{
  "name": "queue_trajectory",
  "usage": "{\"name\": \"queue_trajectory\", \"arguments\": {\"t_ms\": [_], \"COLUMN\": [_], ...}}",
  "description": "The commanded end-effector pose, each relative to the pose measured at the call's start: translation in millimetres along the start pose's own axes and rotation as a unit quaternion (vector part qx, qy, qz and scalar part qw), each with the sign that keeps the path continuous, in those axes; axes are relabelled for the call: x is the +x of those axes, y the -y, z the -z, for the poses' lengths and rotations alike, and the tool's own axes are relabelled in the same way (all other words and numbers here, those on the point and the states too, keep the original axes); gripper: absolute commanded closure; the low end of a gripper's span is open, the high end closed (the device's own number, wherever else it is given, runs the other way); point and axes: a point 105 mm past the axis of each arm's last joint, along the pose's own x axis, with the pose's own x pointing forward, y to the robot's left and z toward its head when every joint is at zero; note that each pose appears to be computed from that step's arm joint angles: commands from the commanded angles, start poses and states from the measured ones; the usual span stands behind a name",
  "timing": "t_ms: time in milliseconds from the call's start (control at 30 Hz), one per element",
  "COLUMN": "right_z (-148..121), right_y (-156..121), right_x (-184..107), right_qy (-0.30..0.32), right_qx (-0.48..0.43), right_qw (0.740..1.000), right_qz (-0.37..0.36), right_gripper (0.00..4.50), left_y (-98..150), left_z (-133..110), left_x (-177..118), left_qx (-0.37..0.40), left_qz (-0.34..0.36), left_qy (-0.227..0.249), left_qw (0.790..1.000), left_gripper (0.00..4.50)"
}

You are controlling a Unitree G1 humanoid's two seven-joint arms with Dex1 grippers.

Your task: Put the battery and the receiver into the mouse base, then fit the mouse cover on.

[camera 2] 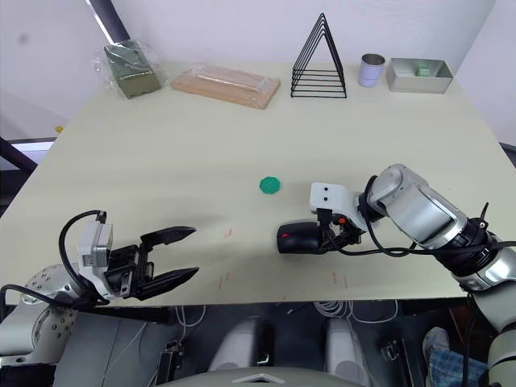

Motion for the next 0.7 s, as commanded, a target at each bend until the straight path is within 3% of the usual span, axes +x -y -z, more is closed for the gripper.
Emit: {"name": "queue_trajectory", "arguments": {"t_ms": [33, 133, 200, 233, 300, 500, 600, 700], "right_z": [-4, -5, -8, -8, -10, -18, -44, -59], "right_y": [-2, -3, -2, -1, 0, 2, -4, -9], "right_x": [-2, -2, -2, -2, -2, -11, -24, -29], "right_qy": [0.002, 0.005, 0.01, 0.012, 0.015, 0.042, 0.141, 0.194], "right_qx": [-0.008, -0.008, -0.01, -0.011, -0.01, -0.024, -0.033, -0.026], "right_qw": [1.0, 1.0, 1.0, 1.0, 1.0, 0.999, 0.989, 0.981], "right_qz": [-0.003, -0.004, 0.0, 0.003, 0.008, 0.019, 0.007, 0.0], "right_gripper": [1.59, 1.59, 0.93, 0.81, 0.03, 0.03, 0.03, 0.03], "left_y": [1, 1, 1, 1, 1, 1, 1, 0], "left_z": [-5, -5, -5, -5, -5, -5, -5, -5], "left_x": [0, 0, 0, 0, 0, 0, 0, 0], "left_qx": [0.015, 0.015, 0.015, 0.015, 0.014, 0.014, 0.016, 0.016], "left_qz": [0.001, 0.001, 0.001, 0.001, 0.002, 0.002, 0.001, 0.0], "left_qy": [0.004, 0.005, 0.005, 0.005, 0.005, 0.006, 0.006, 0.005], "left_qw": [1.0, 1.0, 1.0, 1.0, 1.0, 1.0, 1.0, 1.0], "left_gripper": [0.0, 0.0, 0.0, 0.0, 0.0, 0.0, 0.0, 0.0]}}
